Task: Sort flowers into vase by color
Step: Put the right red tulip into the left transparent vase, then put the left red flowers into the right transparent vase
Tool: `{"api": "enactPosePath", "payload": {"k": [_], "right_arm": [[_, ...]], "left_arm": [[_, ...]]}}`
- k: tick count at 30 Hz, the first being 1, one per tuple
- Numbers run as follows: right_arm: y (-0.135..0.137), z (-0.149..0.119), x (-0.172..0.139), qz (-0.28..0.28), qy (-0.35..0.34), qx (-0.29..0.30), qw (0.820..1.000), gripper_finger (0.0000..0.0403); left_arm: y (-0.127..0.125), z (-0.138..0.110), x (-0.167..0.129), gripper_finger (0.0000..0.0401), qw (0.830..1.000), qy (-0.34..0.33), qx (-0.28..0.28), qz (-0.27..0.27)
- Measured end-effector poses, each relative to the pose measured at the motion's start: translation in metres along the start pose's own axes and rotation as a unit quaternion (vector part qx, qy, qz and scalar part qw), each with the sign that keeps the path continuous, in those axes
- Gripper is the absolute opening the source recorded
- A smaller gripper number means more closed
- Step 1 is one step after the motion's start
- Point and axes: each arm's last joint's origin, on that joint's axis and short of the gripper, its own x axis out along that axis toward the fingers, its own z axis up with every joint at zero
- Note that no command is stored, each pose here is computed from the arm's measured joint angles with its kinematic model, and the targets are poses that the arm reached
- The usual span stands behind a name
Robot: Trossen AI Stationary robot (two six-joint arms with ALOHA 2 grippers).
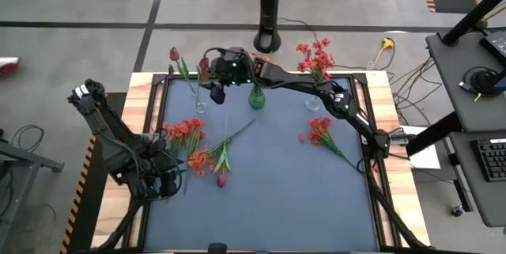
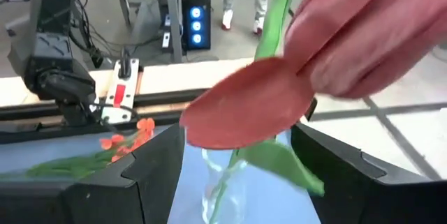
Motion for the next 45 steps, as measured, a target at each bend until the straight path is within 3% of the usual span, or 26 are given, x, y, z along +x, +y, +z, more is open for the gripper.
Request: {"api": "enactPosePath", "payload": {"k": [21,29,37,45], "right_arm": [[0.008,0.016,-0.051,-0.013,0.128,0.035,0.991,0.025],[0.02,0.014,-0.071,-0.001,0.206,0.056,0.977,0.0249],[0.056,0.002,-0.091,0.028,0.334,0.071,0.94,0.0249],[0.104,0.005,-0.1,0.071,0.359,0.035,0.93,0.0249]], "left_arm": [[0.001,0.002,0.0,0.0119,0.999,-0.037,-0.003,0.013],[0.001,0.002,0.0,0.0119,0.999,-0.037,-0.031,0.012],[0.003,0.001,0.004,0.0119,0.996,-0.038,-0.079,0.021],[0.01,0.001,0.017,0.0119,0.991,-0.032,-0.118,0.052]]}}
